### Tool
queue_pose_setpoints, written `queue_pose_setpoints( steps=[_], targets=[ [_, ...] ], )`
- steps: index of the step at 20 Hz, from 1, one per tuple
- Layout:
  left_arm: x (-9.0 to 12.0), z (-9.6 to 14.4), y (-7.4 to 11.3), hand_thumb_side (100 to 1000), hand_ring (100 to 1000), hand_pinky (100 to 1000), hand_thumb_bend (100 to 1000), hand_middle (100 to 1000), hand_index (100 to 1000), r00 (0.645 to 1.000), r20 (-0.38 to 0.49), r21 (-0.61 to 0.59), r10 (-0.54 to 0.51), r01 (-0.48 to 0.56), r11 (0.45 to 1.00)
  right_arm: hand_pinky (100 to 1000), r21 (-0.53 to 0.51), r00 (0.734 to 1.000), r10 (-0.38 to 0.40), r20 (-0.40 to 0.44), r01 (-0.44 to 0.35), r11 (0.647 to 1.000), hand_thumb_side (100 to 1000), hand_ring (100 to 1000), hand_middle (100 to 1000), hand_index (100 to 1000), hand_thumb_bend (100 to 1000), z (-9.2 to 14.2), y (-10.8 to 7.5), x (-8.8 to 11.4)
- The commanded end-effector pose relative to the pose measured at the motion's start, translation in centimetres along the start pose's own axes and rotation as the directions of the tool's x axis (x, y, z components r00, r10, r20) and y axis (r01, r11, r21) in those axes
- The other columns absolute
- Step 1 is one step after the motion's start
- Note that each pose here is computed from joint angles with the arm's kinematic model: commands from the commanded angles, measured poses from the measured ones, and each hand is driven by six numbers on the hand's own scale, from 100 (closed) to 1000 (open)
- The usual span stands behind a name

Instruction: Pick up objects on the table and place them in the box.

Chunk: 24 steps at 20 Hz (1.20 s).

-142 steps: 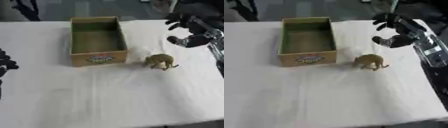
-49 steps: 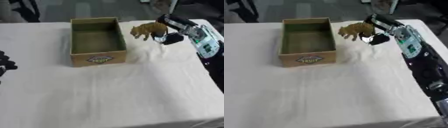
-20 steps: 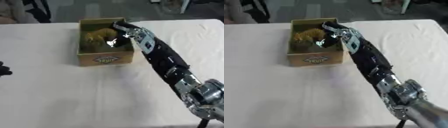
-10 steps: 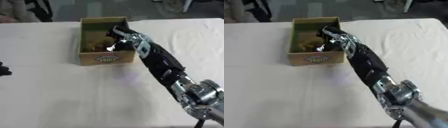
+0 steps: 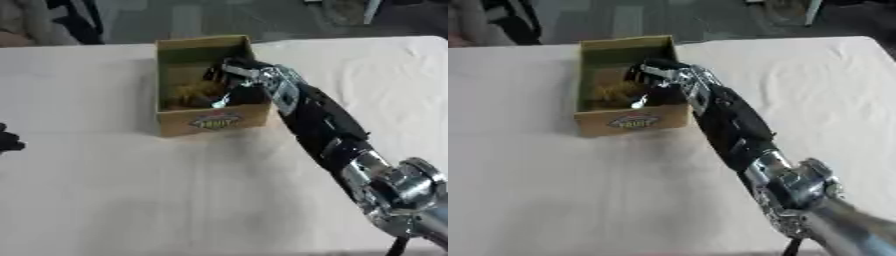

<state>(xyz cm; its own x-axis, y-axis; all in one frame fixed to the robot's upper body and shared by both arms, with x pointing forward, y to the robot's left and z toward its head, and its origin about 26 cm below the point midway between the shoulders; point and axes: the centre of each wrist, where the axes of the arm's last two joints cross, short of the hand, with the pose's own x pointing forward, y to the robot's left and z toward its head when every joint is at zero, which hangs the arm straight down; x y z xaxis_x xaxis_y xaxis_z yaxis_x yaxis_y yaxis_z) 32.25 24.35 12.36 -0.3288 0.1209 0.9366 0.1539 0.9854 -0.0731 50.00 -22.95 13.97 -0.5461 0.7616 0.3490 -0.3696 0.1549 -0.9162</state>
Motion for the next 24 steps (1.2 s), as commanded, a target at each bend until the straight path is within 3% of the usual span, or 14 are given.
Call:
queue_pose_setpoints(
  steps=[1, 7, 12, 15, 20, 24],
  targets=[
    [0.7, -0.3, 0.2, 455, 515, 540, 385, 501, 602, 1.000, 0.028, -0.001, -0.008, 0.008, 1.000, 722, -0.035, 0.999, 0.025, 0.041, -0.023, 0.999, 371, 782, 788, 842, 430, 1.0, -3.2, 0.3],
    [0.7, -0.2, 0.4, 456, 515, 540, 386, 501, 602, 1.000, 0.027, 0.010, -0.016, 0.015, 1.000, 697, -0.194, 0.994, 0.017, 0.109, 0.004, 0.981, 255, 756, 759, 823, 379, 2.7, -6.4, 1.1],
    [0.7, -0.1, 0.6, 456, 515, 541, 388, 501, 602, 0.999, 0.028, 0.019, -0.021, 0.021, 1.000, 674, -0.358, 0.987, 0.026, 0.156, 0.032, 0.933, 144, 736, 740, 811, 354, 4.5, -8.4, 1.6],
    [0.7, -0.1, 0.8, 457, 515, 541, 388, 501, 602, 0.999, 0.029, 0.028, -0.026, 0.025, 0.999, 654, -0.464, 0.983, 0.007, 0.182, 0.080, 0.882, 100, 720, 728, 802, 335, 6.1, -9.0, 1.6],
    [0.8, -0.1, 1.0, 456, 516, 541, 389, 500, 602, 0.999, 0.035, 0.034, -0.032, 0.031, 0.999, 623, -0.602, 0.971, -0.056, 0.234, 0.190, 0.775, 100, 699, 711, 793, 319, 8.8, -9.0, 1.9],
    [0.8, -0.1, 1.1, 459, 516, 545, 390, 500, 602, 0.999, 0.040, 0.044, -0.036, 0.034, 0.998, 601, -0.674, 0.926, -0.172, 0.336, 0.364, 0.643, 100, 682, 696, 781, 282, 11.0, -8.0, 1.9]
  ],
)
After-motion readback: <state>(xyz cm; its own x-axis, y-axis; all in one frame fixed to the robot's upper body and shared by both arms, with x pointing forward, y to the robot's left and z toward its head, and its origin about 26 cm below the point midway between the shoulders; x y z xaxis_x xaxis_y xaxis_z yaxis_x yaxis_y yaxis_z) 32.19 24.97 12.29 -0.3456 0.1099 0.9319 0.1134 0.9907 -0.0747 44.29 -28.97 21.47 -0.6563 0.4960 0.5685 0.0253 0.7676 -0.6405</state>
